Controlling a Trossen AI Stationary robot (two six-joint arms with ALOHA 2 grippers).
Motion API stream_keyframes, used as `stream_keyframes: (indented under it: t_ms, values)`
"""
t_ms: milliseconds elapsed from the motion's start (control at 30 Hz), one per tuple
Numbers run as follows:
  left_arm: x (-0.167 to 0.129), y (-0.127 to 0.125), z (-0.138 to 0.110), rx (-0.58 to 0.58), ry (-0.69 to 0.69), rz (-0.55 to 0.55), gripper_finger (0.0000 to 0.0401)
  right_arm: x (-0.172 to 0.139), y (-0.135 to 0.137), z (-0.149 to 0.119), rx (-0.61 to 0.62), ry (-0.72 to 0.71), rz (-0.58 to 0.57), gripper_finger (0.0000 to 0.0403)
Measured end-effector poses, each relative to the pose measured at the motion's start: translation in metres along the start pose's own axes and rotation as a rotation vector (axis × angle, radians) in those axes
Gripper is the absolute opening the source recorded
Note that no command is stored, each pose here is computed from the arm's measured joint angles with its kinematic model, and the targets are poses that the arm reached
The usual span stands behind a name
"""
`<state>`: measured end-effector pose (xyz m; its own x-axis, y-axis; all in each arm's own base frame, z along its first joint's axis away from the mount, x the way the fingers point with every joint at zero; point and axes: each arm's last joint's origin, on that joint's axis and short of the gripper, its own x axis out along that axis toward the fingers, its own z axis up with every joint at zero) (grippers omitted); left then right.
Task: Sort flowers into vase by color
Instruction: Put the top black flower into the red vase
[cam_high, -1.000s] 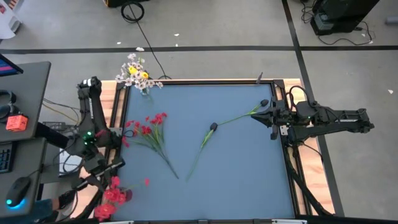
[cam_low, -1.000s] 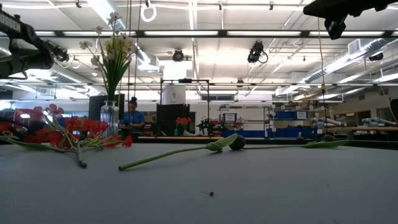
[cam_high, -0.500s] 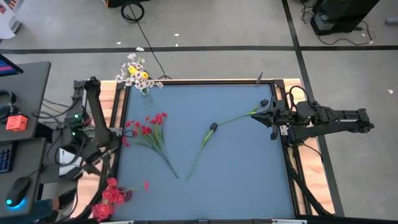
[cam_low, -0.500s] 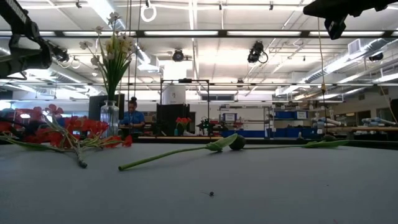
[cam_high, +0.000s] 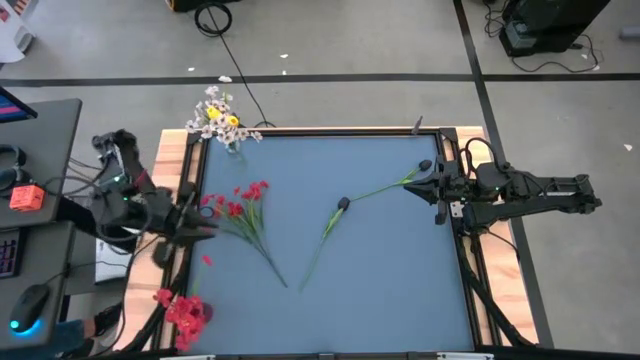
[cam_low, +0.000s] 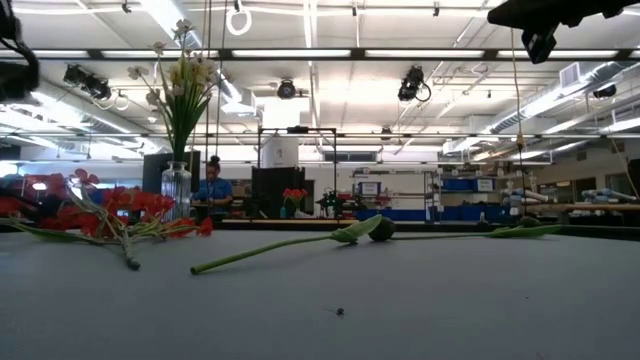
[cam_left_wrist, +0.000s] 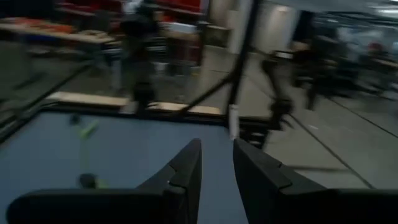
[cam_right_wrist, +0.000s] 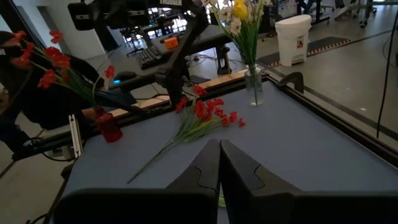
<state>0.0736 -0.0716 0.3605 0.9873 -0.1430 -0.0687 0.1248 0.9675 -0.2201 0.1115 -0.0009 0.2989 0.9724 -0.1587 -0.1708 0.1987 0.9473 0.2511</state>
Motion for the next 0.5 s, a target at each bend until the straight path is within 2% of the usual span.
stream_keyframes:
  t_ms: [233,500]
  values:
    - [0.038,0.007,-0.001,-0.048,0.020,0.137,0.0098,0.000,0.000,0.000,0.000,0.000,0.000,0.0019]
    - [0.078,0.030,-0.002,-0.088,0.035,0.275,0.0098,0.000,0.000,0.000,0.000,0.000,0.000,0.0019]
